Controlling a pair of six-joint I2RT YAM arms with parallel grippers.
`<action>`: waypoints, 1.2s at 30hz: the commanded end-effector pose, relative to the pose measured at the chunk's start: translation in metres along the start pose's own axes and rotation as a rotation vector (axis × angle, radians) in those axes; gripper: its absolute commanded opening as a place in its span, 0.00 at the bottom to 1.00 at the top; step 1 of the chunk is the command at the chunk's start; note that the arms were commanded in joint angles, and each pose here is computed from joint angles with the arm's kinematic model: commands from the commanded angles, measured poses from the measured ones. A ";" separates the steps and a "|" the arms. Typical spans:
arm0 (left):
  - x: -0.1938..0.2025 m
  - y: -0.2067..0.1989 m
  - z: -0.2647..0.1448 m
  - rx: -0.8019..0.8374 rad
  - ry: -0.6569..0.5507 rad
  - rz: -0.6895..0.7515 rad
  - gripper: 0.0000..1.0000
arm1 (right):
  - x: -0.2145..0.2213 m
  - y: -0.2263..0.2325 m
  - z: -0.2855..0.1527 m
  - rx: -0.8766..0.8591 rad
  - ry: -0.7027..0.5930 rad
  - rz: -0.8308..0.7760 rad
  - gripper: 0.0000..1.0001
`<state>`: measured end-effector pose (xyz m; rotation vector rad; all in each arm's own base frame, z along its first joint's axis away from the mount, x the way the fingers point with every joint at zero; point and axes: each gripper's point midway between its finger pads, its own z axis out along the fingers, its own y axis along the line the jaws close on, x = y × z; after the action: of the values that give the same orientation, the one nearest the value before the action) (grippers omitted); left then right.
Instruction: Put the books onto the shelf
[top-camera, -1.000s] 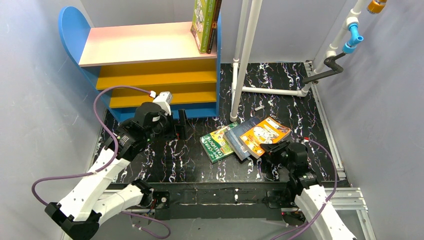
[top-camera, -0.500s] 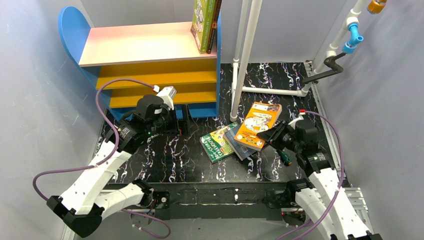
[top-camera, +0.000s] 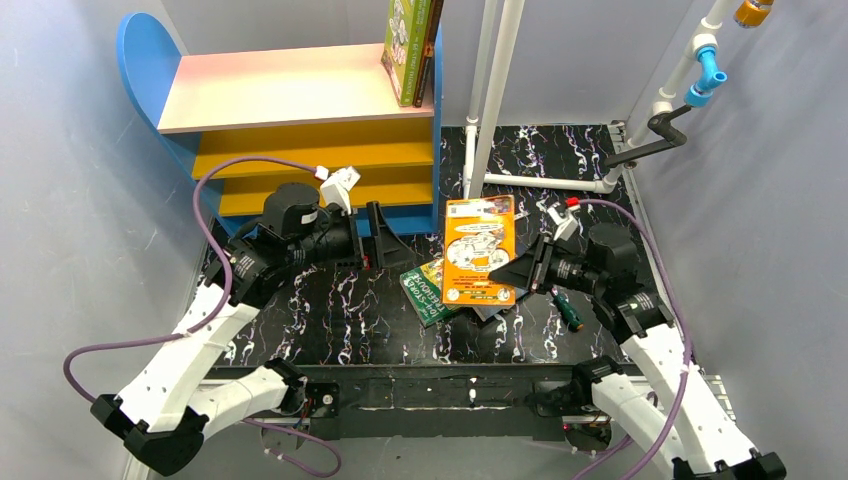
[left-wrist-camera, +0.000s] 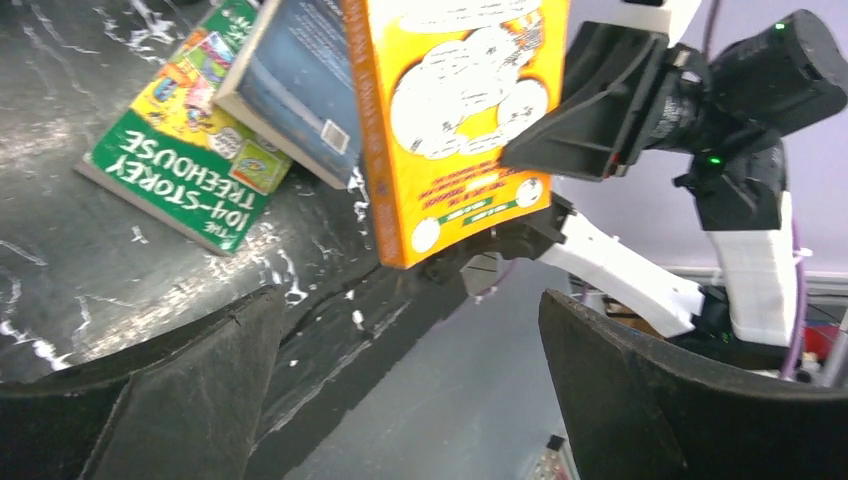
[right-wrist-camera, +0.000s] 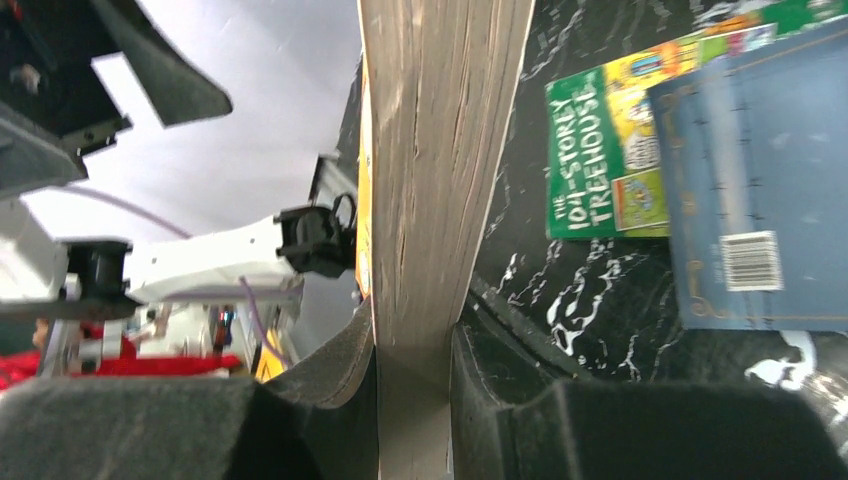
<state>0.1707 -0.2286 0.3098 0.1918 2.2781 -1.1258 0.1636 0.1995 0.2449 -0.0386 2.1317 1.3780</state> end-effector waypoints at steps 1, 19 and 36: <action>0.003 -0.019 0.003 0.109 0.032 -0.063 0.98 | -0.014 0.073 -0.004 -0.243 -0.003 -0.224 0.01; 0.007 -0.024 0.017 0.232 0.000 -0.067 0.96 | -0.021 0.137 0.011 -0.422 0.011 -0.301 0.01; -0.021 -0.049 0.016 0.311 -0.077 -0.054 0.73 | -0.018 0.140 0.027 -0.446 0.049 -0.251 0.01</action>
<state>0.1802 -0.2703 0.3168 0.1626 2.1492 -1.4504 0.1477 0.2770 0.3214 -0.4175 1.9247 1.6374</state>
